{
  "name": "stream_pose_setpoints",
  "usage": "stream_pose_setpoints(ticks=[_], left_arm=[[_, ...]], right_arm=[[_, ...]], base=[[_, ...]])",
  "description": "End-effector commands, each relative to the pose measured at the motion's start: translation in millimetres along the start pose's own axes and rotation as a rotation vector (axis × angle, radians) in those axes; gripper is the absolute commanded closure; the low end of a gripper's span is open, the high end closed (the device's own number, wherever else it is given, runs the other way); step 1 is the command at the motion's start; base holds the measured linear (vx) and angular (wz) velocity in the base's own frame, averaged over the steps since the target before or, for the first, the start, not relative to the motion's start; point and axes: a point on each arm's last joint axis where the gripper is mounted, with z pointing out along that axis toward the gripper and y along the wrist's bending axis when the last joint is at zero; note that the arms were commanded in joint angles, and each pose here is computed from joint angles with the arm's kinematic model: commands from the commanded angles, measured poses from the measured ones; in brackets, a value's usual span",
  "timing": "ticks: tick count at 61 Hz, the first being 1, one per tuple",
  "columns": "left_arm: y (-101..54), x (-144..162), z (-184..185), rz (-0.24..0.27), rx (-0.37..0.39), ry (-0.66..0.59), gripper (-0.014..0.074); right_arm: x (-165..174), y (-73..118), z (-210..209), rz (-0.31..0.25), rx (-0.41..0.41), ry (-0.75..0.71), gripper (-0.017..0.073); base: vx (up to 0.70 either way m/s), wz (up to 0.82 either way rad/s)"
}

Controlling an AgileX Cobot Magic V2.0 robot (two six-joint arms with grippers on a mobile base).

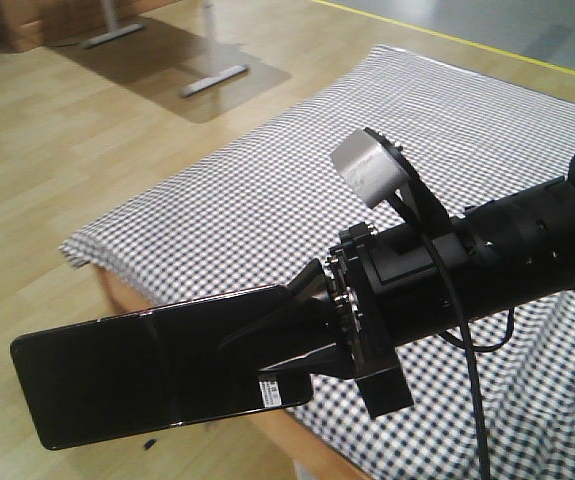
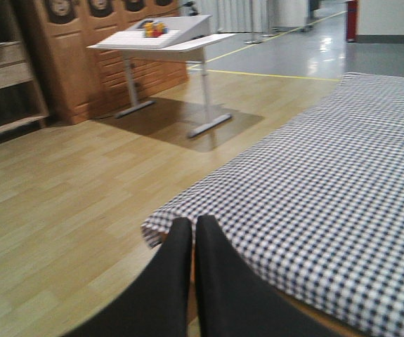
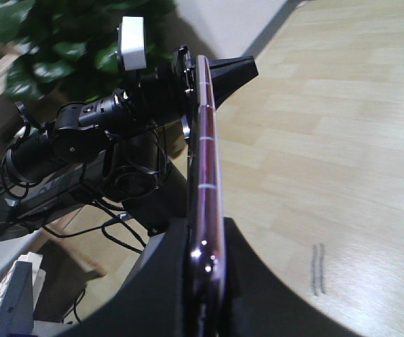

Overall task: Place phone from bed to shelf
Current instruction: 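Hold the phone in the right gripper while the base turns away from the bed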

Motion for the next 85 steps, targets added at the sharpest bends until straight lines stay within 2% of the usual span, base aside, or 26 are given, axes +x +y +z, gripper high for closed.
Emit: stream_pose_setpoints(ticks=[1,62,85], left_arm=[[1.5,-14.3,-2.9,-0.014,-0.007,-0.105,0.0592],[1.5,-14.3,-2.9,-0.014,-0.007,-0.105,0.0592],[1.5,-14.3,-2.9,-0.014,-0.007,-0.105,0.0592]], right_arm=[[-14.3,22.3,-8.3,-0.042,-0.1,-0.073,0.0561],[-14.3,22.3,-8.3,-0.043,-0.1,-0.073,0.0561],[-14.3,22.3,-8.3,-0.043,-0.1,-0.073,0.0561]], base=[[-0.14,0.54],[-0.12,0.59],[-0.06,0.37]])
